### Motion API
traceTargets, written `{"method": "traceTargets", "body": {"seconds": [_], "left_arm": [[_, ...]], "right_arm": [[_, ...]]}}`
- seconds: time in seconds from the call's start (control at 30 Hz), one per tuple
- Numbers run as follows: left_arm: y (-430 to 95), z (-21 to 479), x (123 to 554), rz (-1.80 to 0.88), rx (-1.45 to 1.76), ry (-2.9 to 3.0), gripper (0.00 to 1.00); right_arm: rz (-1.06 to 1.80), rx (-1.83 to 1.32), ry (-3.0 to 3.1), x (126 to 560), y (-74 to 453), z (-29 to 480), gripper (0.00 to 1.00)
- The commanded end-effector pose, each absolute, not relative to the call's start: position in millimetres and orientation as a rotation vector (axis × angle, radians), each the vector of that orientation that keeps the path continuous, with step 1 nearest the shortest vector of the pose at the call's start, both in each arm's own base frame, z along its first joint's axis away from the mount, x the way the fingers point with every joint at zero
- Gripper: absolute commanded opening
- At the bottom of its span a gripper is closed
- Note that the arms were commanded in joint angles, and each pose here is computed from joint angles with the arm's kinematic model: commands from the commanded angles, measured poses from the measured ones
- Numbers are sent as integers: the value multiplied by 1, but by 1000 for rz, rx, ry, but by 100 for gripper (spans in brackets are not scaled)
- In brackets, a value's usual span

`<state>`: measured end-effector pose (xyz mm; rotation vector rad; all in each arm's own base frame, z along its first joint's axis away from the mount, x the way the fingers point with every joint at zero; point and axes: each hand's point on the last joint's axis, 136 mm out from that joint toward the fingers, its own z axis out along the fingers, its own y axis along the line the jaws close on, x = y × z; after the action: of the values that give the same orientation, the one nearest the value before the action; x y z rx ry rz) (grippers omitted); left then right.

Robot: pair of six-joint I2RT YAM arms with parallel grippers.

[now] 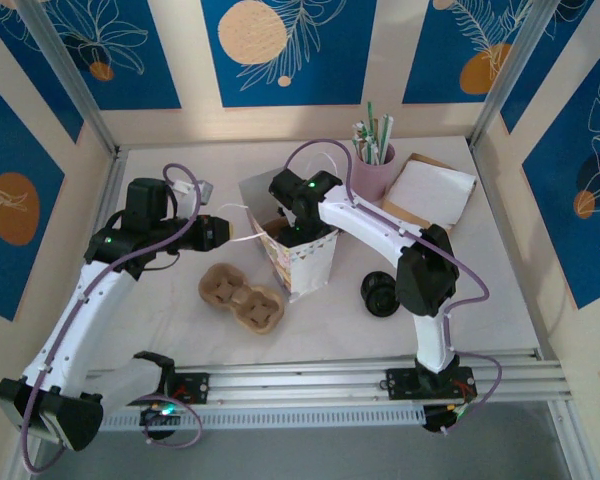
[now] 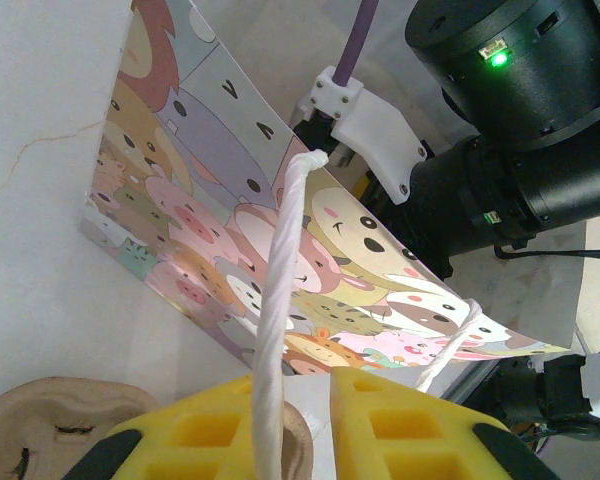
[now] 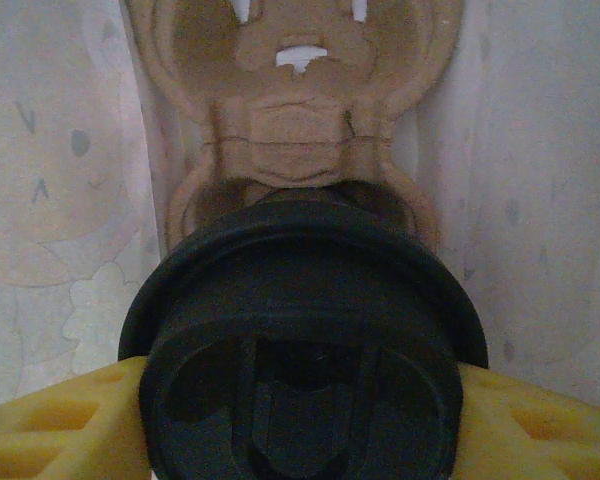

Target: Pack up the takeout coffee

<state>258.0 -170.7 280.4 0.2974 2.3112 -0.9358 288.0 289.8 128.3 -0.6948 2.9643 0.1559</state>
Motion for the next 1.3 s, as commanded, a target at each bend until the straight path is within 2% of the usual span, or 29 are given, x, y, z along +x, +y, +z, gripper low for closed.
{"method": "traceTargets", "body": {"seconds": [0.0, 0.27, 0.83, 1.27], "left_arm": [[-173, 279, 254, -933, 313, 2318, 19], [-173, 279, 253, -929, 316, 2319, 20], [-174, 280, 253, -932, 318, 2317, 22], [-175, 279, 253, -931, 323, 2318, 22]], "right_arm": [[132, -728, 3056, 278, 288, 100, 56], [126, -737, 3077, 274, 290, 90, 56], [116, -733, 3009, 278, 291, 131, 65], [123, -722, 2996, 278, 292, 141, 79]]}}
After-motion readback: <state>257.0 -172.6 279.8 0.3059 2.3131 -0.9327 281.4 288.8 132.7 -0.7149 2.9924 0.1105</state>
